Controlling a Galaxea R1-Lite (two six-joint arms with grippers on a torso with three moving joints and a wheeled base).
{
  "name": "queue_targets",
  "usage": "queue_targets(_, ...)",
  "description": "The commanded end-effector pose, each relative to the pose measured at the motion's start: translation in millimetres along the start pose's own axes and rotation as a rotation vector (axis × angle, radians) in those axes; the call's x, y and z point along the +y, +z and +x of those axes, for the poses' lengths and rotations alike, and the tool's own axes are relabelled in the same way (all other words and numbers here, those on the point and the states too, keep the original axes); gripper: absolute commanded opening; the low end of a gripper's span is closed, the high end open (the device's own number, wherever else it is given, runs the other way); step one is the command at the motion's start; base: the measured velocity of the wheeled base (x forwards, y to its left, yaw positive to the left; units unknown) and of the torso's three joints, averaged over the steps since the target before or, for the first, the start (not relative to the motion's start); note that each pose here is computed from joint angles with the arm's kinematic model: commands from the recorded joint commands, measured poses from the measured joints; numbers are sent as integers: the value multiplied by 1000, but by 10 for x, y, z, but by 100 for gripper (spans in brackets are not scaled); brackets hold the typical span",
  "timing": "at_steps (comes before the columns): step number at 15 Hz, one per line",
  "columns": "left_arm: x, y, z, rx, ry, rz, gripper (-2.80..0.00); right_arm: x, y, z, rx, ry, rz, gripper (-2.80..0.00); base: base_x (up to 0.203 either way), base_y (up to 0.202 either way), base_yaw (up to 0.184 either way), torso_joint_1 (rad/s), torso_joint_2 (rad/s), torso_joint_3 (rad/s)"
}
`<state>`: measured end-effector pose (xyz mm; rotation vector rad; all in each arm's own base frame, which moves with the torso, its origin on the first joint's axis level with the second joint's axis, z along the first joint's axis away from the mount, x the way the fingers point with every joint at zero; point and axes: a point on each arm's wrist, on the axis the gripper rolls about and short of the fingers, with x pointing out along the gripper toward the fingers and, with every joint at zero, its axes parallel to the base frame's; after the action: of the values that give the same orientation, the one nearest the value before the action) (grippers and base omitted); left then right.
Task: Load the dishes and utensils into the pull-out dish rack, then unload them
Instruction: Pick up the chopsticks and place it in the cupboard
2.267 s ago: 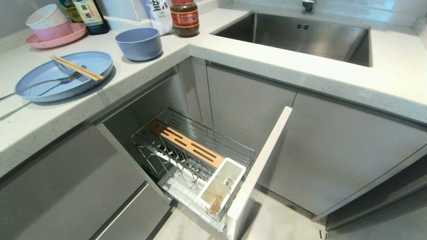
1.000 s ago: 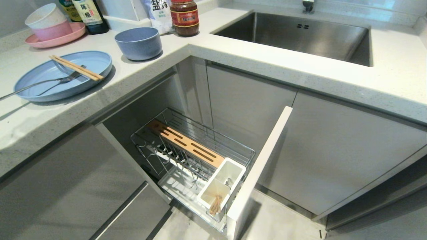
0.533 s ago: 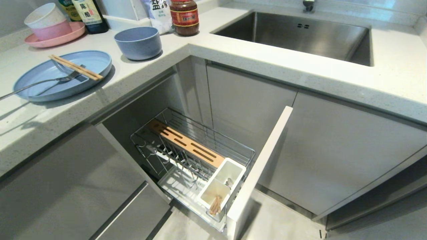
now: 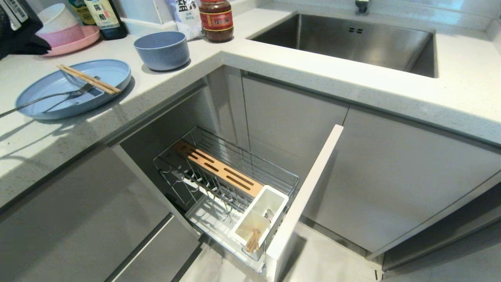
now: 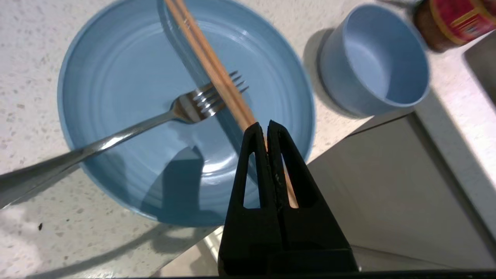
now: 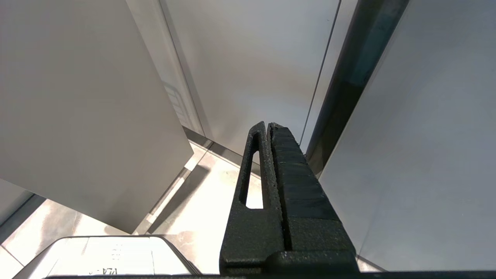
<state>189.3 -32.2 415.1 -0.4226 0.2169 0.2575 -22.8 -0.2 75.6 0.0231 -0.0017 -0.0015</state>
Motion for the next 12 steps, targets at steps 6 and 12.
queue_targets(6, 14, -120, 117, 80, 77, 41, -280, 0, -5, -2, -3, 0, 0, -280, 0, 0, 0, 0, 0, 0)
queue_targets(12, -24, -170, 247, 103, 92, 48, 0, 0, -5, -2, -3, 0, 0, -280, 0, 0, 0, 0, 0, 0)
